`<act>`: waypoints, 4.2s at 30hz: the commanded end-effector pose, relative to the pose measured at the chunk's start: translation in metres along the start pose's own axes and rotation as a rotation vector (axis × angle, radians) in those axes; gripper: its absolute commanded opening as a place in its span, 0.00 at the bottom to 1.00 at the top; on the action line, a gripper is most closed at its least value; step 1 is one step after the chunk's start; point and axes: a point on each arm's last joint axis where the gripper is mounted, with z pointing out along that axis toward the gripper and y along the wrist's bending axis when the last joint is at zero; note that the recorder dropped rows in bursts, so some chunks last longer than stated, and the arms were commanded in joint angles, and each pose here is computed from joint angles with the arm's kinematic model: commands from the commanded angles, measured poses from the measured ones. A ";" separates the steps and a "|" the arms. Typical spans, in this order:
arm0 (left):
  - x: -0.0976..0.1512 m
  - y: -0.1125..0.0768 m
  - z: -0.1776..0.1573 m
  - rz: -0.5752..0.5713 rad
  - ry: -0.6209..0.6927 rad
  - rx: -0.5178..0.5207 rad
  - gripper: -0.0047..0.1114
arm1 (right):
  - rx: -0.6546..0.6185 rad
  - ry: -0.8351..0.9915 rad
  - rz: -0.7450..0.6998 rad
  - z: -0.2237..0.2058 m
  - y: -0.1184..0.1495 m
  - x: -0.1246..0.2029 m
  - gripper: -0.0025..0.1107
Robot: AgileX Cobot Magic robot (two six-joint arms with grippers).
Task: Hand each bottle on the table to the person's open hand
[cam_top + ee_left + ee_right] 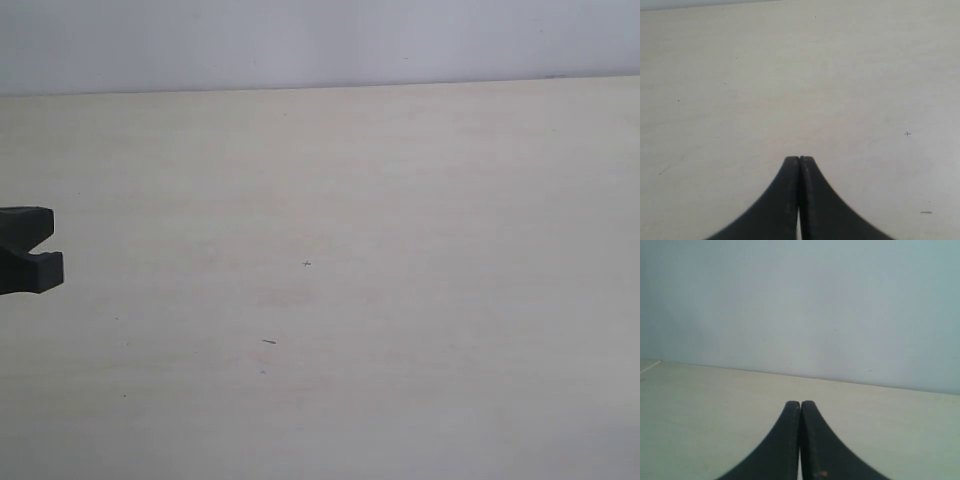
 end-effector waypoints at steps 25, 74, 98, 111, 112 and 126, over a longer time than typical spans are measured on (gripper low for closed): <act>-0.001 0.001 -0.004 0.004 -0.023 -0.006 0.04 | 0.007 -0.016 -0.007 0.000 -0.001 0.000 0.02; 0.074 0.051 -0.072 -0.212 -0.106 -0.418 0.04 | 0.007 -0.014 -0.007 0.000 -0.001 0.000 0.02; 0.087 0.043 -0.091 -0.205 -0.329 -0.416 0.04 | 0.005 -0.007 -0.007 0.000 -0.001 0.001 0.02; 0.092 0.042 -0.090 -0.297 -0.306 -0.397 0.04 | 0.005 -0.007 -0.007 0.000 -0.001 0.001 0.02; 0.092 0.041 -0.090 -0.334 -0.307 -0.380 0.04 | 0.005 -0.007 -0.007 0.000 -0.001 0.001 0.02; 0.093 0.038 -0.092 -0.062 -0.286 -0.391 0.04 | 0.004 -0.004 -0.007 0.000 -0.001 0.001 0.02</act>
